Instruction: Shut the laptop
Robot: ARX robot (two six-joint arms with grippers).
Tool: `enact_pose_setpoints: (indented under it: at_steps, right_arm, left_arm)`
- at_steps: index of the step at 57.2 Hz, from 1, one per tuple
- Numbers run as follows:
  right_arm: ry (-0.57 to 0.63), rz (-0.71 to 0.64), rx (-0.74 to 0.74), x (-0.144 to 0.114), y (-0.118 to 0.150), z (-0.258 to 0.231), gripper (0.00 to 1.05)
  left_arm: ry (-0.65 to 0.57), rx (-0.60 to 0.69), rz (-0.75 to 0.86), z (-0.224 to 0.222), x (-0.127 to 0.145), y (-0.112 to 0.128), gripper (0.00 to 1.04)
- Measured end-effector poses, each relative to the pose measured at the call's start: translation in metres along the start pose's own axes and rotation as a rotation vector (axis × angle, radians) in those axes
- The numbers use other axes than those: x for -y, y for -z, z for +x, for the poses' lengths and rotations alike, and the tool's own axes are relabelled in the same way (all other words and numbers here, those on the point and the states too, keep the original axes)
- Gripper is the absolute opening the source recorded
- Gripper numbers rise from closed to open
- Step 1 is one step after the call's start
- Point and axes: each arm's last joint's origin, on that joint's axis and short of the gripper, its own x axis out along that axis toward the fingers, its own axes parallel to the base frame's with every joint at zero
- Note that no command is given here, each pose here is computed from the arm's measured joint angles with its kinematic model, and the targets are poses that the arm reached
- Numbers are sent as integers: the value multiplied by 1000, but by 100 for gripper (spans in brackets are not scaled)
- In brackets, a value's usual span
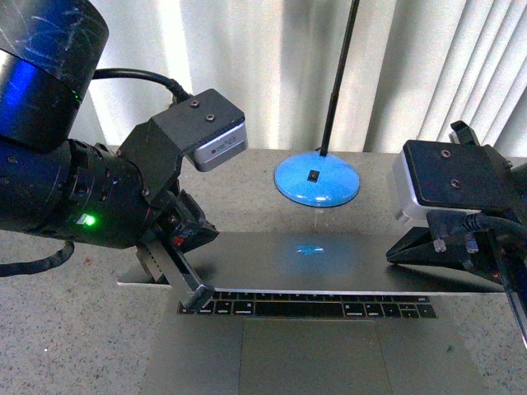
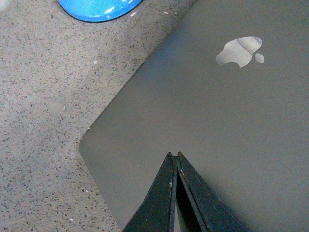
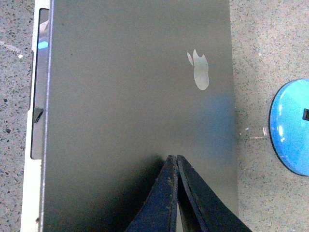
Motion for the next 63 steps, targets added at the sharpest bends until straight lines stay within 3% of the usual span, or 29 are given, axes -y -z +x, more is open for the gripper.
enact_pose_setpoints:
  at_steps: [63]
  right_arm:
    - [-44, 20, -10, -13, 17, 20, 3]
  left_arm:
    - [40, -18, -33, 15, 10, 21, 4]
